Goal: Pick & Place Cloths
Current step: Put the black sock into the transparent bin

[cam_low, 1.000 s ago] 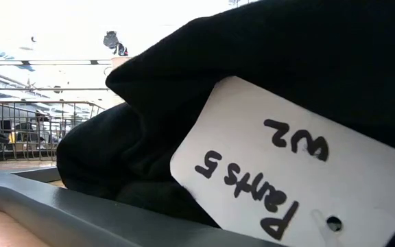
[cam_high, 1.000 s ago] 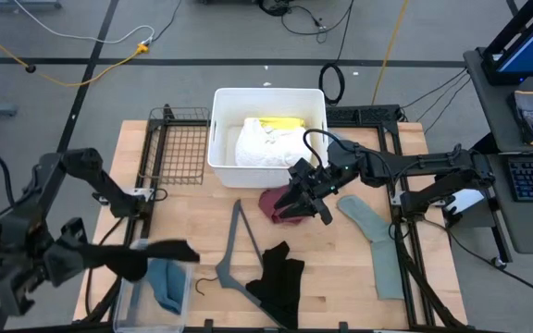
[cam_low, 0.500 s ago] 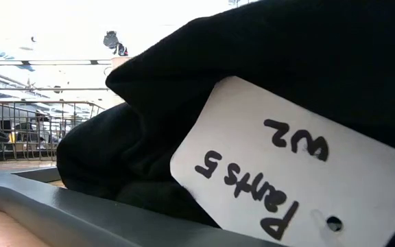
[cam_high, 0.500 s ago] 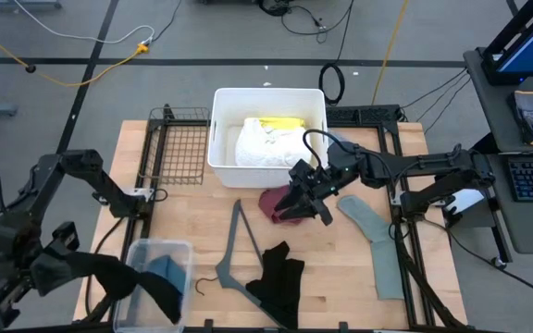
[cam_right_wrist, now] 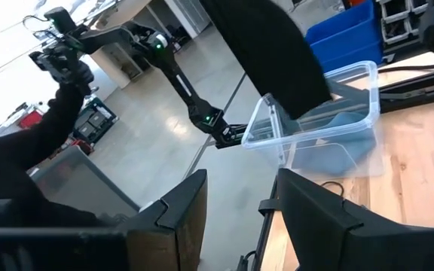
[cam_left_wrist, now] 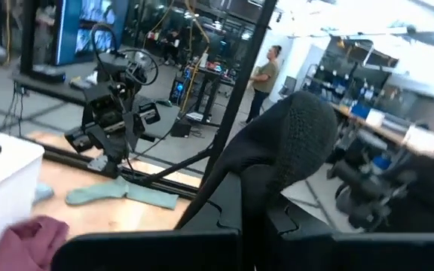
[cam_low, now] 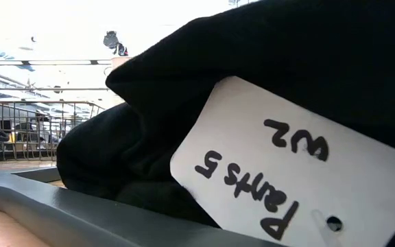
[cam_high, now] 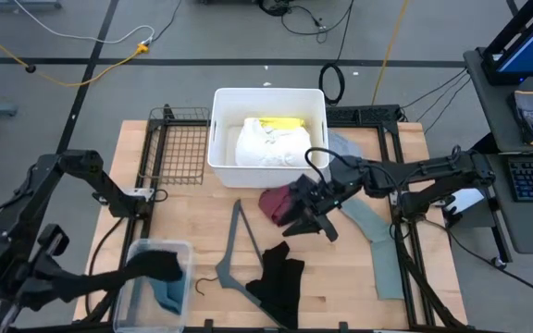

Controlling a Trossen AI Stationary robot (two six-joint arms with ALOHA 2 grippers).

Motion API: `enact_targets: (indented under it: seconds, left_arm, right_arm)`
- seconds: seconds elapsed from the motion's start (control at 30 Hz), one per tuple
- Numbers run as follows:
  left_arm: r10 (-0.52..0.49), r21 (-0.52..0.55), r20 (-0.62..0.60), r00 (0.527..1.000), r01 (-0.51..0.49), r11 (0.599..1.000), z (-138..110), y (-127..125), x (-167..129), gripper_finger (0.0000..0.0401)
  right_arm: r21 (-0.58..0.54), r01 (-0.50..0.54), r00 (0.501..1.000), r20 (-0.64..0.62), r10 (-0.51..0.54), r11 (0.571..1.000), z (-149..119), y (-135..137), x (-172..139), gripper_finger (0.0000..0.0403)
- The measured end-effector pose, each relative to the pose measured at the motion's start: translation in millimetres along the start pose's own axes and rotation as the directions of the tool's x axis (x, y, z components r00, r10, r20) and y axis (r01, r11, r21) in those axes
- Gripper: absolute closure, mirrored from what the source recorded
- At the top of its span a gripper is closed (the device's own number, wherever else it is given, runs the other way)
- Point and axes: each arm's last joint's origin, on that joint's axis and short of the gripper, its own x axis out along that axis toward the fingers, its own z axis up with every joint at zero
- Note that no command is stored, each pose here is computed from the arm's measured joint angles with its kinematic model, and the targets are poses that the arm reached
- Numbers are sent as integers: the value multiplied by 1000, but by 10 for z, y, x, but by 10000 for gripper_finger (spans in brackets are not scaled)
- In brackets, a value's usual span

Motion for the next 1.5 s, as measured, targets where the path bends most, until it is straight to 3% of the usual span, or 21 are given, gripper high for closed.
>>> enact_targets:
  seconds: [0.23, 0.5, 0.77, 0.97, 1.17, 1.5]
  left_arm:
    - [-17, 165, -7, 1000, 18, 986, -186, -4, -49, 401]
    - [-35, 260, -15, 999, 37, 965, -283, 12, -104, 401]
    - [-33, 296, -14, 999, 36, 955, -97, 200, -91, 401]
    - [-36, 261, -16, 999, 39, 965, 46, 473, -88, 401]
    - [-67, 188, -28, 997, 71, 980, -24, 657, -144, 401]
    - [-96, 133, -43, 994, 101, 986, -116, 752, -193, 401]
  right_arm:
    - [1, -4, 1000, -3, 4, 1000, -8, 12, 7, 248]
    - [1, -4, 1000, -2, 4, 1000, -8, 12, 7, 248]
    - [1, -4, 1000, -1, 4, 1000, -6, 12, 7, 248]
    - [1, -4, 1000, -1, 4, 1000, -7, 12, 7, 248]
    - [0, -4, 1000, -1, 4, 1000, -7, 12, 7, 248]
    - [-2, -3, 1000, 0, 3, 1000, -4, 8, 5, 248]
